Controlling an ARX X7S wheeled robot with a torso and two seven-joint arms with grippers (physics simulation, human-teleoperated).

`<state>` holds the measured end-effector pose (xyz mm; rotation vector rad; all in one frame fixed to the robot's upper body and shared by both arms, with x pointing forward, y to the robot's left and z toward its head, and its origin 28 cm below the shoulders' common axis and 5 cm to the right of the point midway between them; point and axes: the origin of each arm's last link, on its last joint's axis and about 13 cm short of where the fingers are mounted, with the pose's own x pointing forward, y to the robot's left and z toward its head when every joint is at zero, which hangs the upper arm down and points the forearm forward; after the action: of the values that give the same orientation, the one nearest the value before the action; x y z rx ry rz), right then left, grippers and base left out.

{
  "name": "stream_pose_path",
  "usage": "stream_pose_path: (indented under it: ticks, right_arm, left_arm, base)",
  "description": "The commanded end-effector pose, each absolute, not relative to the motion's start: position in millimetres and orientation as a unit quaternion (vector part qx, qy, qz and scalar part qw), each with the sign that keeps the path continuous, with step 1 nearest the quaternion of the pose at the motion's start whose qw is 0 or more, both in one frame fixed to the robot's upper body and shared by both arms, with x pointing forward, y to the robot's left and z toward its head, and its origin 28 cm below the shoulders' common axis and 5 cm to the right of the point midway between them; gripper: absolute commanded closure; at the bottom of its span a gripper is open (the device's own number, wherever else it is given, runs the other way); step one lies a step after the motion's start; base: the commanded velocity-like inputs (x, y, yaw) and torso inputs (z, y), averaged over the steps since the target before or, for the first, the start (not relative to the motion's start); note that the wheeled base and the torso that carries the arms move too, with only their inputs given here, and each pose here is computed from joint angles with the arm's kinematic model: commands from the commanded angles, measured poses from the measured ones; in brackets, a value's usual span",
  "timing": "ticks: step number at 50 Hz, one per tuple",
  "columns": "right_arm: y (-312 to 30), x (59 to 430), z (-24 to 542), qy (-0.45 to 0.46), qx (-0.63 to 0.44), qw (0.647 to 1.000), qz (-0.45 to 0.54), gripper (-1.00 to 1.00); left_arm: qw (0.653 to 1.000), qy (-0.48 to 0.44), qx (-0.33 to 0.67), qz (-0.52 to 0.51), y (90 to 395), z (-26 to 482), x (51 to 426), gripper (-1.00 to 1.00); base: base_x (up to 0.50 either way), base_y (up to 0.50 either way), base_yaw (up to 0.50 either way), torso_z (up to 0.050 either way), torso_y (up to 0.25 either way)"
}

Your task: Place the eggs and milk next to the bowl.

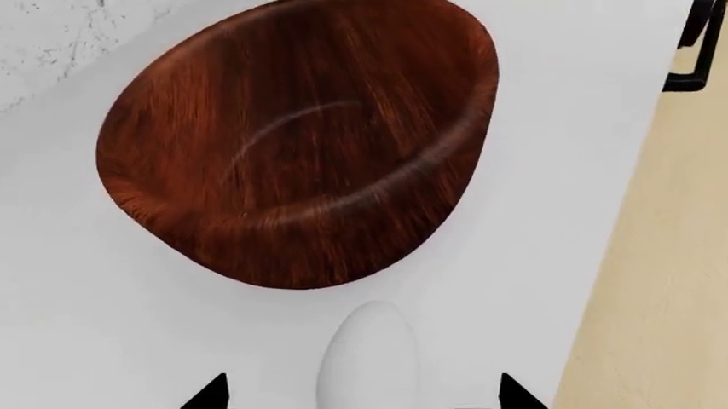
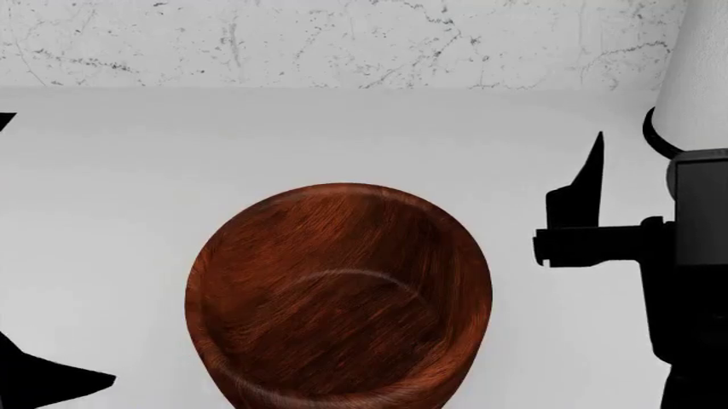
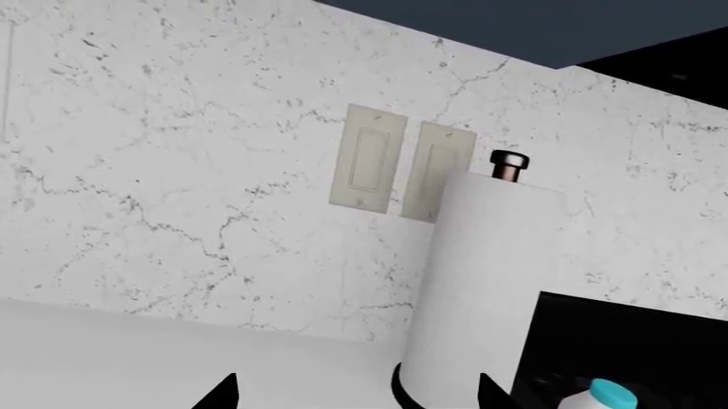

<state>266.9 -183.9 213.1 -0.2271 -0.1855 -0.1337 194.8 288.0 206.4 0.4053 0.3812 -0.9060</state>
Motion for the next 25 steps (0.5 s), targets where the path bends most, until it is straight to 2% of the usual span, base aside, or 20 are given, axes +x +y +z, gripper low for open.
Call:
stream_pose_path:
  ticks: [1, 25]
  right_arm:
    - [-183.0, 268.0, 213.3, -0.094, -0.112, 0.987, -0.065, -1.00]
    - [-182.5, 268.9, 213.7, -0.095, -0.111, 0.987, -0.062, -1.00]
  left_arm:
    - [0.880, 0.166, 0.181, -0.406, 294.7, 214.1, 178.5, -1.00]
    - [0.927, 0.146, 0.128, -0.321, 313.7, 218.2, 169.3, -1.00]
  base:
    - [0.00, 0.00, 0.00, 0.000, 0.000]
    - [0.00, 0.00, 0.00, 0.000, 0.000]
